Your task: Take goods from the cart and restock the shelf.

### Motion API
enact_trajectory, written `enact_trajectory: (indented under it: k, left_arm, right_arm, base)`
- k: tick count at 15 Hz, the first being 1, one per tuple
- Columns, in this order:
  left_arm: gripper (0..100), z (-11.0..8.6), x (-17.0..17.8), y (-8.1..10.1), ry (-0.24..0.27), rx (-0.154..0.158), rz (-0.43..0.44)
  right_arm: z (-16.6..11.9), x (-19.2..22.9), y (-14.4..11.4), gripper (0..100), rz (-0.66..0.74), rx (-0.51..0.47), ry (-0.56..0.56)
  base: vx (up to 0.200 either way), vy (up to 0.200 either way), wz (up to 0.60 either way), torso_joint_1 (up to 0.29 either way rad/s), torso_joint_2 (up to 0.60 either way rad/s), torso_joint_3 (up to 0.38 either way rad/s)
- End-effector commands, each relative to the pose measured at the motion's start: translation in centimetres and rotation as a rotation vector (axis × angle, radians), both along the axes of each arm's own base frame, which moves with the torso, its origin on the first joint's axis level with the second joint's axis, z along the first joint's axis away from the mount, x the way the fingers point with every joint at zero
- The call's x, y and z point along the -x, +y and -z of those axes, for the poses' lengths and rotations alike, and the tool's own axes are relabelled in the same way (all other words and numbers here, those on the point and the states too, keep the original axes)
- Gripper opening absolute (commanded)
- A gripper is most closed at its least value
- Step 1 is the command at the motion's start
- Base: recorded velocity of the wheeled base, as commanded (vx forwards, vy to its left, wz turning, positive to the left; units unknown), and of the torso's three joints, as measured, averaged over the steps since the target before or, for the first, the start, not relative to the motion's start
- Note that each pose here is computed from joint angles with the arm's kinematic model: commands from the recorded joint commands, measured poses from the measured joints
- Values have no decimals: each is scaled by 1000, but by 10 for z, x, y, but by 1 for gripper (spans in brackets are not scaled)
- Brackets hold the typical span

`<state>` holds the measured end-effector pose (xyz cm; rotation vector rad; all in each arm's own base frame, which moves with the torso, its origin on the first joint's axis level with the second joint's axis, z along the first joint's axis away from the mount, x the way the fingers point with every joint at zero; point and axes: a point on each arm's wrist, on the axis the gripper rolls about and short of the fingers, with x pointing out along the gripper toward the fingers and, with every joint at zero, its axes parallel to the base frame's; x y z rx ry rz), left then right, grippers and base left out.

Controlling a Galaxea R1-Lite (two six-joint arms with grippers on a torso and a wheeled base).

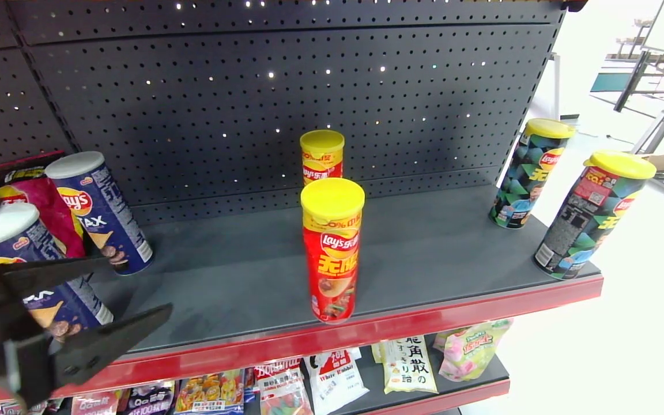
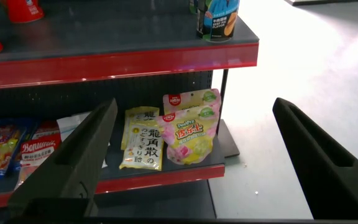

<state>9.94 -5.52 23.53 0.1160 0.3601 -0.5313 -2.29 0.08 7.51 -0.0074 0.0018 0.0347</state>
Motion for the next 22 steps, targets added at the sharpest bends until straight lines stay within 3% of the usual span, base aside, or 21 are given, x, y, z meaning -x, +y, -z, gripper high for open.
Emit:
enact_trajectory:
  k: [1, 2, 3, 5, 7, 13, 17, 19, 22]
  left_arm:
    - [100, 10, 94, 51, -172, 94, 8]
    - [100, 23, 123, 67, -284, 153, -3]
    - [100, 34, 142, 78, -363, 189, -39]
    - [100, 49, 158, 91, -424, 198, -213]
    - [100, 56, 162, 97, -438, 184, -354]
    - [100, 98, 147, 90, -346, 90, -437]
    - [100, 119, 145, 85, -320, 52, -496]
    - [100, 122, 145, 82, -312, 30, -544]
    - [100, 124, 144, 82, -310, 13, -549]
  right_arm:
    - [0, 0, 0, 100, -1, 0, 1]
    - [0, 0, 0, 100, -2, 0, 1]
    - [0, 0, 0, 100, -1, 0, 1]
    - [0, 0, 0, 100, -1, 0, 1]
    - [0, 0, 0, 100, -1, 0, 1]
    - [0, 0, 0, 100, -2, 2, 1]
    - [0, 0, 0, 100, -2, 2, 1]
    - [0, 0, 0, 100, -2, 5, 1]
    - [0, 0, 0, 100, -2, 3, 1]
  base:
    - [0, 0, 0, 0, 0, 0]
    - [0, 0, 0, 0, 0, 0]
    - [0, 0, 0, 0, 0, 0]
    - [0, 0, 0, 0, 0, 0]
    - [0, 0, 0, 0, 0, 0]
    - [0, 0, 0, 0, 0, 0]
    - [0, 0, 0, 0, 0, 0]
    - [0, 0, 300, 4, 1, 4]
    - [0, 0, 600, 2, 6, 4]
